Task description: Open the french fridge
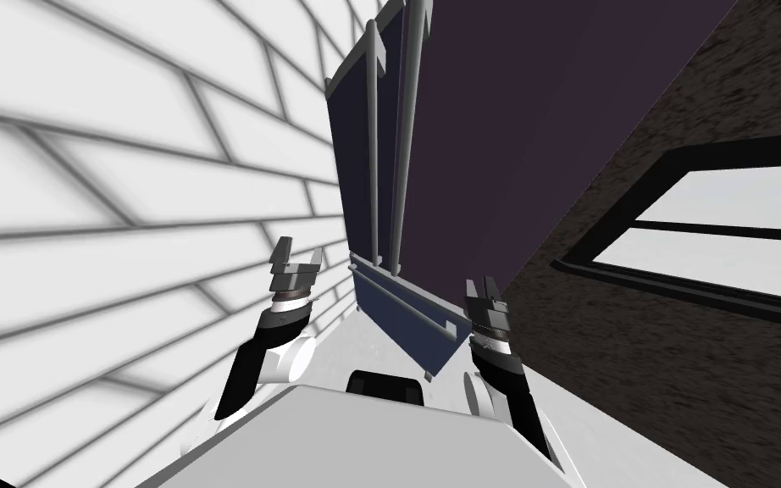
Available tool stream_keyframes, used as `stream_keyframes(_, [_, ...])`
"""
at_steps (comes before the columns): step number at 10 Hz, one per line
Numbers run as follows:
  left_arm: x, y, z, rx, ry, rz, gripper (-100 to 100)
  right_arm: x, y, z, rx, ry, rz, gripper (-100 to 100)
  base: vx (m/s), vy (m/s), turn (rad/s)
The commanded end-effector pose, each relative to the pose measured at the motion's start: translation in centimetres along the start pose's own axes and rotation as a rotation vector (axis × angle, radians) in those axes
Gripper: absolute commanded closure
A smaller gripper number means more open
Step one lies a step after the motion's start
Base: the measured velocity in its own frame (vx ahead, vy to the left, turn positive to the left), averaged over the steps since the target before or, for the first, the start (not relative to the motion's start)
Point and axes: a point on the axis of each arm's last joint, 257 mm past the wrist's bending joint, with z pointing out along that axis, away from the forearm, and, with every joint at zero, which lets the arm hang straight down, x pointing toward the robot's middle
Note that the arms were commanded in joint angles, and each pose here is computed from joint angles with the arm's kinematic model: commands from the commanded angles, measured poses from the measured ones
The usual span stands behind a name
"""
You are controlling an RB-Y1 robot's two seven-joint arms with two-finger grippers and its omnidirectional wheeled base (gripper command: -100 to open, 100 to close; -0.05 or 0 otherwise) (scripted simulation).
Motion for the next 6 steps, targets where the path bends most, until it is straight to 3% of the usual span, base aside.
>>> stream_keyframes(1, [0.0, 0.0, 0.0, 0.0, 0.0, 0.0, 0, 0.0, 0.0, 0.0, 0.0, 0.0, 0.0, 0, 0.0, 0.0, 0.0])
stream_keyframes(6, [0.0, -0.01, 0.0, 0.0, 0.0, 0.0, 0, 0.0, 0.01, 0.0, 0.0, 0.0, 0.0, 0, 0.0, 0.0, 0.0])
